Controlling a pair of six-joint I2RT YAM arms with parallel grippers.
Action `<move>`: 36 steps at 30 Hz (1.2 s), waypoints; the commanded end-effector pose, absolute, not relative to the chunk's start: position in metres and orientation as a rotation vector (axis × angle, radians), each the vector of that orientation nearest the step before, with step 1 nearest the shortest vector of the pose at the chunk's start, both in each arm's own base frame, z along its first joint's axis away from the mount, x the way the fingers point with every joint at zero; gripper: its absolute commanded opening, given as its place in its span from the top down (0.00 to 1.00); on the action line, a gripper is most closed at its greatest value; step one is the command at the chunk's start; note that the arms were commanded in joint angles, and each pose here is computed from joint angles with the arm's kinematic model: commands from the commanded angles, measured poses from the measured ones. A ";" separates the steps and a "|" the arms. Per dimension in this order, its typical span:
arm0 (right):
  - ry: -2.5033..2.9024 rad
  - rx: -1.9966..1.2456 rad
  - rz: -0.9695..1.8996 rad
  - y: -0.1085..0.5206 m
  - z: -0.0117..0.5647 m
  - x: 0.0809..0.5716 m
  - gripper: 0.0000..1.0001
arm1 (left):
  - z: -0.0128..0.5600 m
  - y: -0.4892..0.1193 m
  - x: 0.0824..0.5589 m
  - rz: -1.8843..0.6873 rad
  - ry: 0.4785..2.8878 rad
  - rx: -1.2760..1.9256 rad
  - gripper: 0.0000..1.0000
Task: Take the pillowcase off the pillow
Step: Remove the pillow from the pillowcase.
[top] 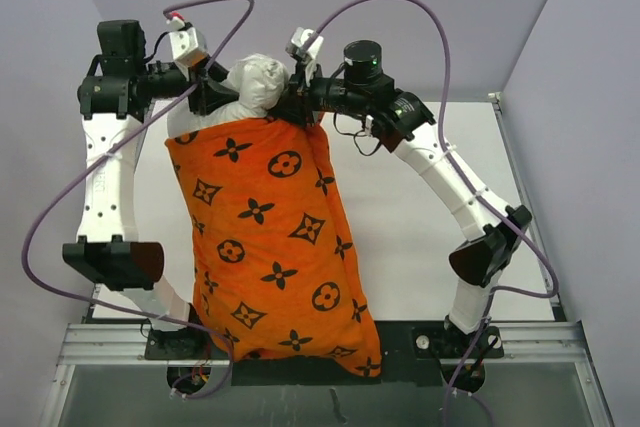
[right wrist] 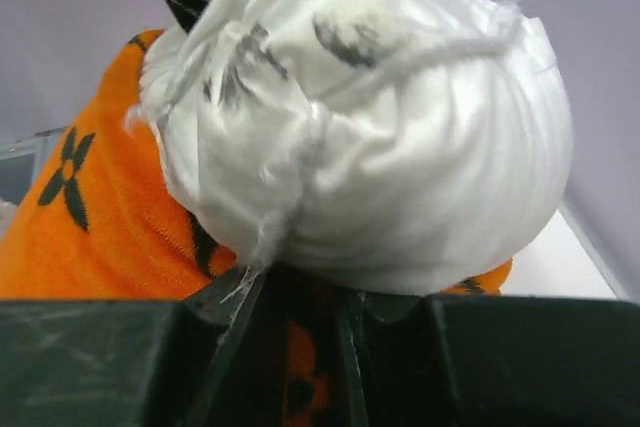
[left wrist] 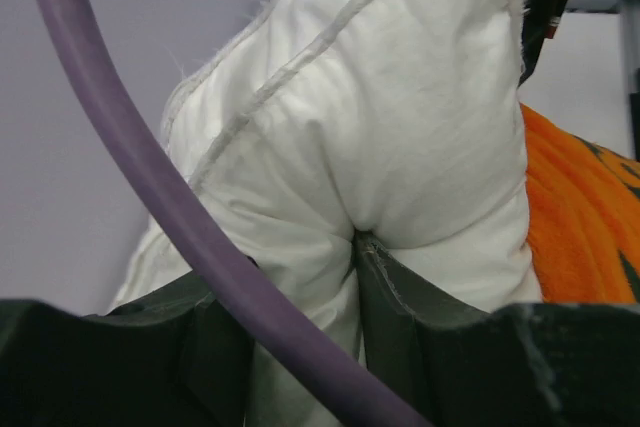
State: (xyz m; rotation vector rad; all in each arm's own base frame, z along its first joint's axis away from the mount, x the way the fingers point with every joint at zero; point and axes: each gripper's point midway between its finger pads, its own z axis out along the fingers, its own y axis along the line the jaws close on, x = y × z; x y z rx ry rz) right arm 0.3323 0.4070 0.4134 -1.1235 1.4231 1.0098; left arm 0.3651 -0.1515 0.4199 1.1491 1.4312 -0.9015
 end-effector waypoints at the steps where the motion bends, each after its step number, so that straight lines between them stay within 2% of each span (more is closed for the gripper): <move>1: 1.105 -0.924 0.789 0.383 0.531 0.326 1.00 | 0.605 -0.135 0.391 -0.056 0.965 0.868 1.00; 5: 1.072 -0.807 0.640 0.361 0.559 0.341 1.00 | 0.700 -0.132 0.365 0.054 0.748 0.747 1.00; 10: 1.013 -0.684 0.546 0.329 0.602 0.356 1.00 | 0.756 -0.133 0.325 0.097 0.542 0.697 1.00; 14: 0.981 -0.587 0.592 0.299 0.626 0.370 1.00 | 0.757 -0.145 0.294 0.014 0.532 0.738 1.00; 17: 0.944 -0.703 0.693 0.314 0.618 0.346 1.00 | 0.706 -0.149 0.306 -0.113 0.773 0.789 1.00; 18: 0.937 -0.750 0.726 0.323 0.611 0.336 1.00 | 0.668 -0.147 0.325 -0.170 0.914 0.820 0.90; 19: 0.934 -0.797 0.760 0.333 0.603 0.325 1.00 | 0.636 -0.141 0.335 -0.248 1.032 0.843 0.63; 20: 0.938 -0.842 0.792 0.342 0.592 0.318 1.00 | 0.604 -0.129 0.342 -0.335 1.150 0.859 0.32; 21: 0.937 -0.880 0.822 0.348 0.585 0.309 1.00 | 0.574 -0.126 0.343 -0.450 1.246 0.882 0.09; 22: 0.937 -0.905 0.845 0.352 0.579 0.303 1.00 | 0.545 -0.121 0.343 -0.565 1.348 0.890 0.03; 25: 0.926 -0.944 0.888 0.355 0.572 0.292 1.00 | 0.505 -0.097 0.352 -0.787 1.481 0.864 0.02; 29: 0.892 -1.011 0.960 0.358 0.575 0.273 1.00 | 0.475 -0.068 0.383 -0.934 1.578 0.785 0.02; 36: 0.831 -1.153 1.150 0.367 0.575 0.239 1.00 | 0.469 -0.089 0.363 -1.171 1.570 0.799 0.02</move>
